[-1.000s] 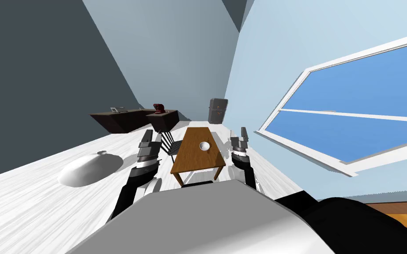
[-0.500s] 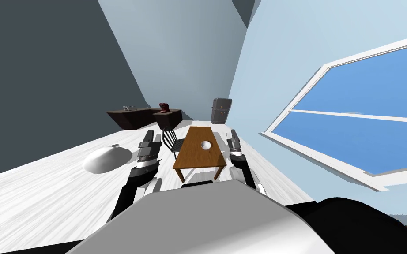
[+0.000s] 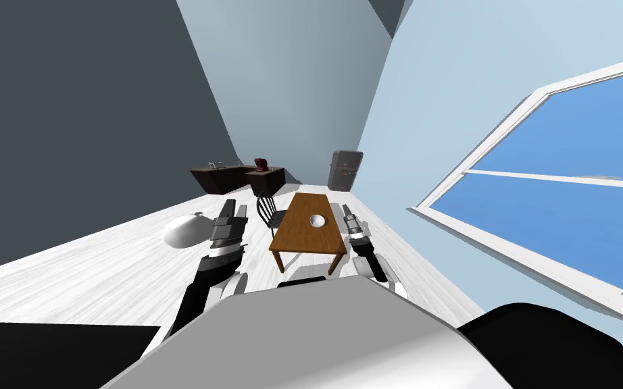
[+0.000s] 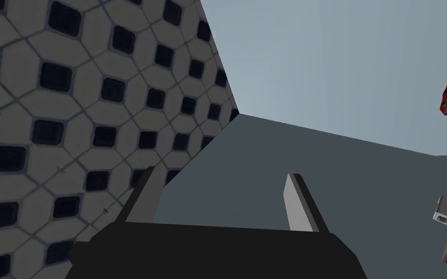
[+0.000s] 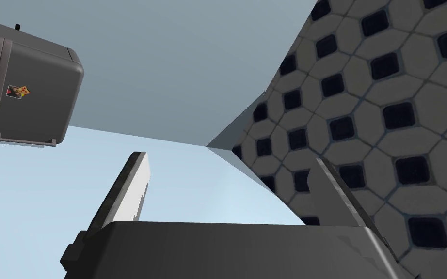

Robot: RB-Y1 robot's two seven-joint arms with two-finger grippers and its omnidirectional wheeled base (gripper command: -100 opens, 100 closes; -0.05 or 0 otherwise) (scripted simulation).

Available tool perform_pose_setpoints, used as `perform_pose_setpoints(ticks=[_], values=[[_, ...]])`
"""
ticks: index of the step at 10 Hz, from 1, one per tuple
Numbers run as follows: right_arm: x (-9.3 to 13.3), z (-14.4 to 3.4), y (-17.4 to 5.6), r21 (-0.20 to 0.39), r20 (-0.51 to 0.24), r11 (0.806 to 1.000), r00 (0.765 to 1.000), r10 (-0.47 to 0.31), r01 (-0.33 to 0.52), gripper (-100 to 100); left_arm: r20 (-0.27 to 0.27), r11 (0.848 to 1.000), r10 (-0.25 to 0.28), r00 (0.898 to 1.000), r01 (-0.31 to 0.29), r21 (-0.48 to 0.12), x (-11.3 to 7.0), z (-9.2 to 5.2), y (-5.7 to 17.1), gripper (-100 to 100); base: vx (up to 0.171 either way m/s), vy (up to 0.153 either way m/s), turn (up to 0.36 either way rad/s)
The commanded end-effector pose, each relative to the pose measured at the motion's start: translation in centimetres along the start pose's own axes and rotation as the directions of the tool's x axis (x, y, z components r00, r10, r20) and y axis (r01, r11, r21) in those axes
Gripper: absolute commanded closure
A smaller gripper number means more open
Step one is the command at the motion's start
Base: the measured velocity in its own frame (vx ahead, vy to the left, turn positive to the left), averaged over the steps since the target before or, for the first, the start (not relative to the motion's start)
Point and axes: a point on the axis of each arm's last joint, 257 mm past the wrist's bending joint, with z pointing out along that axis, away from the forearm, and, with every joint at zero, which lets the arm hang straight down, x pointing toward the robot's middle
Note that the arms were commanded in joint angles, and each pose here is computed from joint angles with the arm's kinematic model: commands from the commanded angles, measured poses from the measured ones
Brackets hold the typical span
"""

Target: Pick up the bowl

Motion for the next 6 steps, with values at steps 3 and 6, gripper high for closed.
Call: perform_pose_setpoints(ticks=[3, 6], values=[[2.2, -1.1, -5.4, 0.093, -0.128, 0.983, 0.981, -0.143, 0.155, -100, 0.000, 1.000, 0.000, 1.000, 0.000, 0.000, 0.0, 0.0, 0.0, 0, -0.077, -0.040, 0.213], [3.7, -2.3, -9.9, 0.135, -0.255, 0.940, 0.928, -0.273, 0.314, -100, 0.000, 1.000, 0.000, 1.000, 0.000, 0.000, 0.0, 0.0, 0.0, 0, -0.060, -0.034, 0.189]])
